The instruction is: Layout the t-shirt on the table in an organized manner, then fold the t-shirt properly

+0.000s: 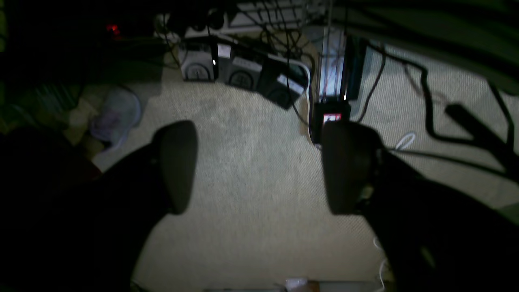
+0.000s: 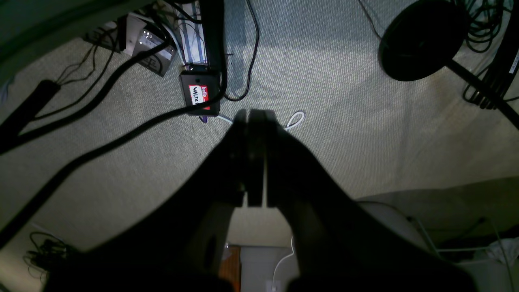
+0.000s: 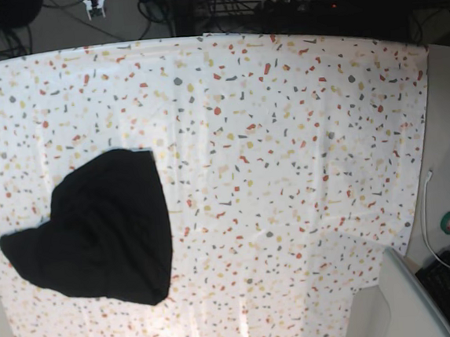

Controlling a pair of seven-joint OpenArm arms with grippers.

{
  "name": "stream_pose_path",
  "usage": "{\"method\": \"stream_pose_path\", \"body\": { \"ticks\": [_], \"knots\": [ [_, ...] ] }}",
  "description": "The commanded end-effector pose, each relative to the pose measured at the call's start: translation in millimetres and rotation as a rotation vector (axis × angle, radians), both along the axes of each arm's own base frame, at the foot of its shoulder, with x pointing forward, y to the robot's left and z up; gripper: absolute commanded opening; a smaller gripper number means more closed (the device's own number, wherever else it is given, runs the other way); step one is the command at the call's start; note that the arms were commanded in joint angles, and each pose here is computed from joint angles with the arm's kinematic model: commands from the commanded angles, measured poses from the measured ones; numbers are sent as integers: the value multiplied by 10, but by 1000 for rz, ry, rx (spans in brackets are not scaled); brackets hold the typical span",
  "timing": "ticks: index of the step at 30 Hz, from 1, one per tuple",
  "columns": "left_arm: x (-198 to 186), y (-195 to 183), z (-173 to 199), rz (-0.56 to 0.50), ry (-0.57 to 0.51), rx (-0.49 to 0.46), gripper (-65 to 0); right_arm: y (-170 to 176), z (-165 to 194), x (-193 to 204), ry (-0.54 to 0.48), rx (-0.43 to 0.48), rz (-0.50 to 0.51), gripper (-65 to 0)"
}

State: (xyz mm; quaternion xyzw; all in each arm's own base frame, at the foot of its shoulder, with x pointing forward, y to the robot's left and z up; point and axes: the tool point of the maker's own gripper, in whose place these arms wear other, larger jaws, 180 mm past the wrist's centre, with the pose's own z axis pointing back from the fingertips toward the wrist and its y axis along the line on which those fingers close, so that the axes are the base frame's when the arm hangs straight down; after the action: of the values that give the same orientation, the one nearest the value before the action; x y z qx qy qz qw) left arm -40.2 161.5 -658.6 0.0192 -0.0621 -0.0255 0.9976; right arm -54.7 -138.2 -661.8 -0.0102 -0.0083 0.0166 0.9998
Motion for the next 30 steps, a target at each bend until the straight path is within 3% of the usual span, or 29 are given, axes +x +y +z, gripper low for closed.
{"method": "stream_pose_path", "body": {
  "ticks": [1, 3, 4, 9, 14, 16, 27, 29, 30],
  "knots": [
    [-10, 4, 3, 0, -2, 2, -344, -18, 7, -70, 8, -5, -8, -650],
    [-10, 5, 3, 3, -2, 3, -597, -28, 8, -67, 6, -6, -7, -650],
    [-16, 8, 3, 6, -1, 3, -650, -28, 8, -67, 6, -6, -7, -650],
    [-38, 7, 3, 5, 4, 3, -650, -30, 9, -88, 14, -7, -9, -642],
    [-29, 13, 4, 14, -1, 4, -650, -17, 11, -116, 17, -4, -5, -258],
    [-27, 13, 5, 14, -3, 4, -650, -19, 13, -128, 16, -5, -9, -177],
    [-15, 14, 5, 15, -6, 5, -650, -19, 37, -171, -35, -2, 4, -197],
    [-15, 14, 5, 15, -6, 5, -617, -19, 38, -177, -33, -2, 4, -332],
    [-12, 14, 5, 15, -8, 5, -543, -19, 38, -177, -33, -2, 4, -446]
  ]
}}
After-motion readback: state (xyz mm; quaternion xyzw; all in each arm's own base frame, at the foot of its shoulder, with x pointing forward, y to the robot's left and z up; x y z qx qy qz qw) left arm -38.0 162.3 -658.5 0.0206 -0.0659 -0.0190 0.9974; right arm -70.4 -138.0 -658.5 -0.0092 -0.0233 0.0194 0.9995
